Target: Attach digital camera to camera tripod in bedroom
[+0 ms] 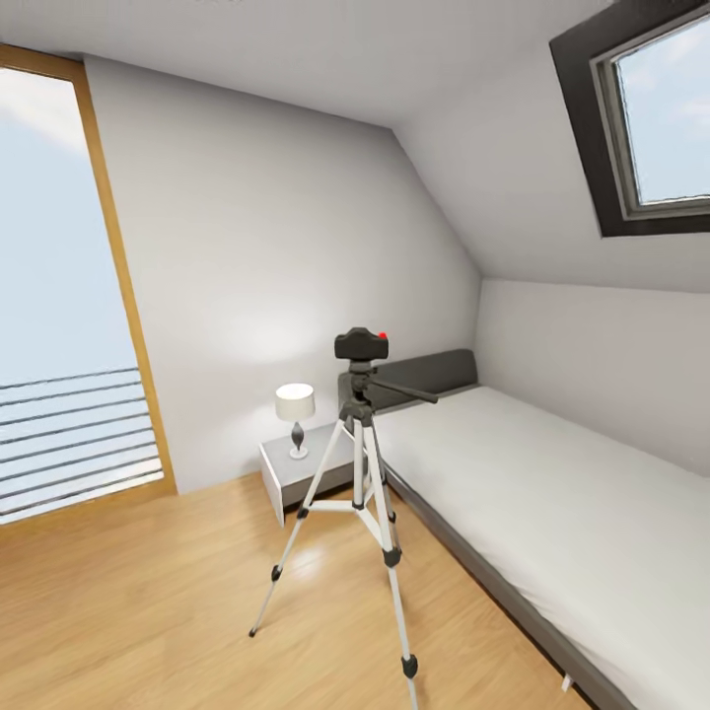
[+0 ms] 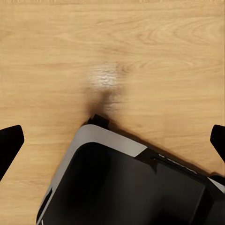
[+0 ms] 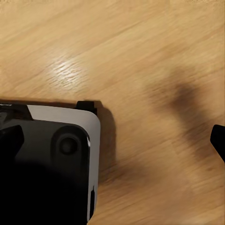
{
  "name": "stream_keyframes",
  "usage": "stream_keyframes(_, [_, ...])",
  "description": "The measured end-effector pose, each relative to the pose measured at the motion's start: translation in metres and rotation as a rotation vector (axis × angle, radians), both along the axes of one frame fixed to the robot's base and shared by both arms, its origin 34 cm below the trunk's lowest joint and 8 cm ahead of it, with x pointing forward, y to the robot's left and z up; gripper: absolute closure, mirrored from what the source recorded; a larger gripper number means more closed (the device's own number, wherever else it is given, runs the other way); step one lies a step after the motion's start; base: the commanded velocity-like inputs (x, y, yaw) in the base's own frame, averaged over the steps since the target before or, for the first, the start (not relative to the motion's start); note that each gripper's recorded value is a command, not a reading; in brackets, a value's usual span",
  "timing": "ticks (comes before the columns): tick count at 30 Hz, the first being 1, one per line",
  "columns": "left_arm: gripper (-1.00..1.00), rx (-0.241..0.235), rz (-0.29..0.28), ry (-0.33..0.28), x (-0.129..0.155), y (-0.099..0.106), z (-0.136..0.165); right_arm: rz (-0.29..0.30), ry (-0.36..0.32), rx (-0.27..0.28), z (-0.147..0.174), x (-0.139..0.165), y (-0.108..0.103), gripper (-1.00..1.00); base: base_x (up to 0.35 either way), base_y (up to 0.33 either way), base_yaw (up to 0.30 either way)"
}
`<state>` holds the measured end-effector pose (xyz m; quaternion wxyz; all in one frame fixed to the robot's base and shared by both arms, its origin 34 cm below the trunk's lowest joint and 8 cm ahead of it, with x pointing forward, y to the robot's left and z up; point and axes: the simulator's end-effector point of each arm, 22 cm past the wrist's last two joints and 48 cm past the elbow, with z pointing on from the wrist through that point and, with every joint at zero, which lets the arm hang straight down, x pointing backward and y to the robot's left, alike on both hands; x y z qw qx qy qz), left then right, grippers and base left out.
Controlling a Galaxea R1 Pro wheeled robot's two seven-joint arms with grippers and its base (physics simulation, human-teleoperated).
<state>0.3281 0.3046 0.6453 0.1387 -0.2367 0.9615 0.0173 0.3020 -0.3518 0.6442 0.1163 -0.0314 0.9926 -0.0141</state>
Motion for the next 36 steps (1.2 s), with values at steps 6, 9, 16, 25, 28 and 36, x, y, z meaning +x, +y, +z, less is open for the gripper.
stream_keyframes(6, [-1.00, 0.000, 0.000, -0.010, 0.0034, 0.0000, 0.0021, 0.000, -0.010, 0.000, 0.0019, 0.0034, -0.0004, -1.00, 0.000, 0.000, 0.000])
stream_keyframes(9, [-1.00, 0.000, 0.000, -0.014, 0.0048, 0.0000, 0.0030, 0.000, -0.014, -0.001, 0.0027, 0.0048, -0.0005, -1.00, 0.000, 0.000, 0.000])
stream_keyframes(16, [-1.00, 0.001, 0.000, -0.018, 0.0065, 0.0005, 0.0039, 0.007, -0.017, -0.001, 0.0033, 0.0062, 0.0000, -1.00, 0.000, 0.000, 0.000])
stream_keyframes(25, [-1.00, -0.001, -0.001, -0.019, 0.0064, -0.0015, 0.0038, 0.019, -0.022, -0.003, 0.0037, 0.0078, 0.0008, -1.00, 0.000, 0.000, 0.000])
stream_keyframes(28, [-1.00, -0.003, 0.001, -0.014, 0.0041, -0.0024, 0.0030, 0.023, -0.028, -0.002, 0.0040, 0.0090, 0.0014, -1.00, 0.000, 0.000, 0.000])
stream_keyframes(36, [-1.00, -0.006, 0.006, -0.005, 0.0004, -0.0027, 0.0018, 0.028, -0.033, 0.006, 0.0043, 0.0100, 0.0034, -1.00, 0.000, 0.000, 0.000])
